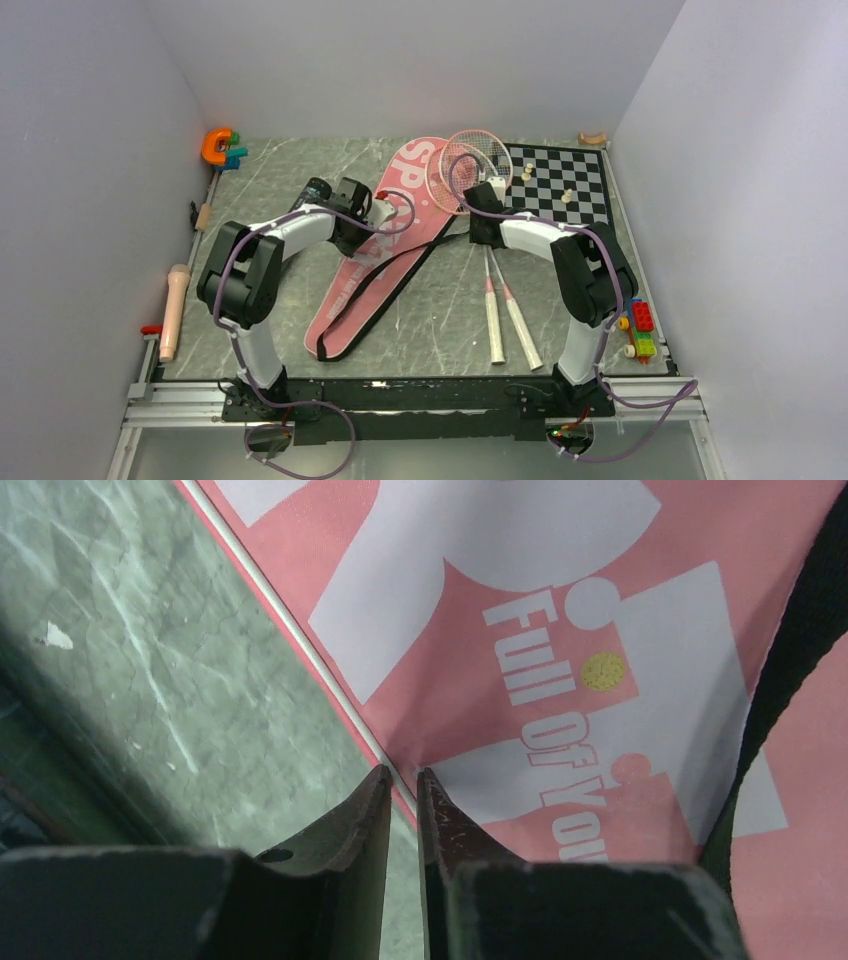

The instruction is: Pack up the badminton gear

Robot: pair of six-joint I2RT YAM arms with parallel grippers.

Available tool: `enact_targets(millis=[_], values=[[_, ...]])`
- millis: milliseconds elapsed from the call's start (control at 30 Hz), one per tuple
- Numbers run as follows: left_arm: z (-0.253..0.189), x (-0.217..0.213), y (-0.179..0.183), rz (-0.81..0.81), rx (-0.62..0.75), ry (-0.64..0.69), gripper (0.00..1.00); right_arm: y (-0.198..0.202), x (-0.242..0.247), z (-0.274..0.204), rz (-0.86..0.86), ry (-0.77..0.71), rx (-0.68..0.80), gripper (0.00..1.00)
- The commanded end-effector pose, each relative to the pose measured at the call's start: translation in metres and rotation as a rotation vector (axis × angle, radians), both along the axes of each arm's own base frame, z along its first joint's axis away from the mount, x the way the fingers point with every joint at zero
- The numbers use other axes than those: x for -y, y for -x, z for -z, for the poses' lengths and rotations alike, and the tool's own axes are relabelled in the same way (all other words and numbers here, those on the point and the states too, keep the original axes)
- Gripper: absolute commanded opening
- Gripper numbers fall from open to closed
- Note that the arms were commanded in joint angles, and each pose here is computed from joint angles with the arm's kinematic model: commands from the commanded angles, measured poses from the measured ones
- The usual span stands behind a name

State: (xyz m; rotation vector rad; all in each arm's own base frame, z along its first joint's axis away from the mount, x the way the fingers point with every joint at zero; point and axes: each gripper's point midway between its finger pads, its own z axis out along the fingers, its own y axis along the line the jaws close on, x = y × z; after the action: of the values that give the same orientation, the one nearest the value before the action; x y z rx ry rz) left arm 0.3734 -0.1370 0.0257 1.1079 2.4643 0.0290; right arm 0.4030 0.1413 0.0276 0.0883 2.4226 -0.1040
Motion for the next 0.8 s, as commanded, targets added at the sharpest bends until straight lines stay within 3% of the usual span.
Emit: enact_targets(millis=[0, 133, 233, 367, 500, 767], values=[[0.020, -0.035, 0.045, -0.024, -0.124, -0.092, 0.19, -0.017, -0.010, -0.021, 0.016, -0.058, 0.064, 0.49], [0.016, -0.040, 0.057, -0.023, -0.136, -0.096, 0.20, -0.017, -0.009, -0.042, 0.041, -0.085, 0.093, 0.72], [-0.009, -0.035, 0.047, -0.037, -0.076, -0.054, 0.29, -0.012, -0.019, -0.070, 0.051, -0.183, 0.127, 0.80], [-0.058, -0.025, 0.036, -0.061, -0.005, 0.016, 0.35, 0.011, -0.060, -0.097, -0.027, -0.382, 0.140, 0.80], [-0.093, -0.011, 0.035, -0.041, 0.040, 0.110, 0.38, 0.044, -0.113, -0.085, -0.125, -0.530, 0.039, 0.80], [-0.089, -0.002, 0.045, -0.004, 0.043, 0.153, 0.39, 0.072, -0.175, -0.040, -0.177, -0.733, -0.157, 0.73]])
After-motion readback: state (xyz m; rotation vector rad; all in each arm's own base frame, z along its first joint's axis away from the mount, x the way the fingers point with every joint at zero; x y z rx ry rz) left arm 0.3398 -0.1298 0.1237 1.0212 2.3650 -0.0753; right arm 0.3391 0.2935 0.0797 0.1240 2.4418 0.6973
